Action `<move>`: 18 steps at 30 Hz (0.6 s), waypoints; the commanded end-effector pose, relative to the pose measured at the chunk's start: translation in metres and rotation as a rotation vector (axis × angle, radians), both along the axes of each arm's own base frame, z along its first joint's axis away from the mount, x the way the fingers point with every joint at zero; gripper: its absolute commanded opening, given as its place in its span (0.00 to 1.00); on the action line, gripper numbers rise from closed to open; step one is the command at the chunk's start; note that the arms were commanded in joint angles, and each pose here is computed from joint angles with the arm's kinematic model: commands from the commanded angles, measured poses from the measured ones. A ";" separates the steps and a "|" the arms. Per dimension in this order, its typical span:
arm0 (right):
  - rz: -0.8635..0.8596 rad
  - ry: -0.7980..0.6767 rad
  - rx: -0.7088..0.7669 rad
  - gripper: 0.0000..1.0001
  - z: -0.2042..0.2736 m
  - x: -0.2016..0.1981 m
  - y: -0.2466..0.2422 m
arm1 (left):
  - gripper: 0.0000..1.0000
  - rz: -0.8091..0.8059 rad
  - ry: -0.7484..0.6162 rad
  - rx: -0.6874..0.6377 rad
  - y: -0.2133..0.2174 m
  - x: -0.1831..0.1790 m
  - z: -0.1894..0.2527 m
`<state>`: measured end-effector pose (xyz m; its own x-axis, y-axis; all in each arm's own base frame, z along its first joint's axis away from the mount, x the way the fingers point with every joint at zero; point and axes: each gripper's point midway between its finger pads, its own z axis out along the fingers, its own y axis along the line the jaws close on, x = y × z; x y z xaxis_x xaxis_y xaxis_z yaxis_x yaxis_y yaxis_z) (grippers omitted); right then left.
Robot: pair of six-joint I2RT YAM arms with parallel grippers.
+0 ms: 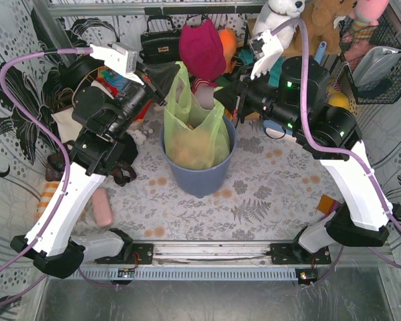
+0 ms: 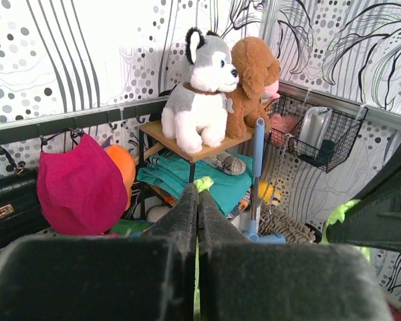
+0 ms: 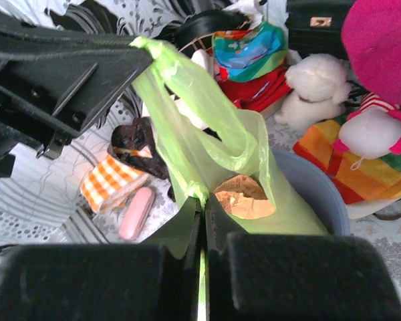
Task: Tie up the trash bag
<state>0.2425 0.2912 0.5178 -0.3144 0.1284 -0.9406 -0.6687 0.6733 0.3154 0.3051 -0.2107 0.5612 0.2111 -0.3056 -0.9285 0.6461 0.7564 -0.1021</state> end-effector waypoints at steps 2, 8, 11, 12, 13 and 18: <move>-0.148 -0.120 0.094 0.00 0.039 0.017 -0.022 | 0.00 0.036 -0.096 -0.059 0.015 -0.011 0.032; -0.316 -0.224 0.107 0.00 0.067 0.048 -0.034 | 0.00 0.059 -0.131 -0.074 0.021 -0.015 0.055; -0.356 -0.277 0.107 0.00 0.082 0.060 -0.032 | 0.00 0.057 -0.147 -0.077 0.022 -0.018 0.068; -0.367 -0.301 0.123 0.00 0.092 0.060 -0.035 | 0.00 0.054 -0.150 -0.078 0.023 -0.019 0.071; -0.374 -0.320 0.128 0.00 0.098 0.062 -0.035 | 0.00 0.049 -0.152 -0.080 0.023 -0.021 0.073; -0.444 -0.399 0.119 0.00 0.110 0.080 -0.035 | 0.00 0.018 -0.155 -0.087 0.023 -0.032 0.080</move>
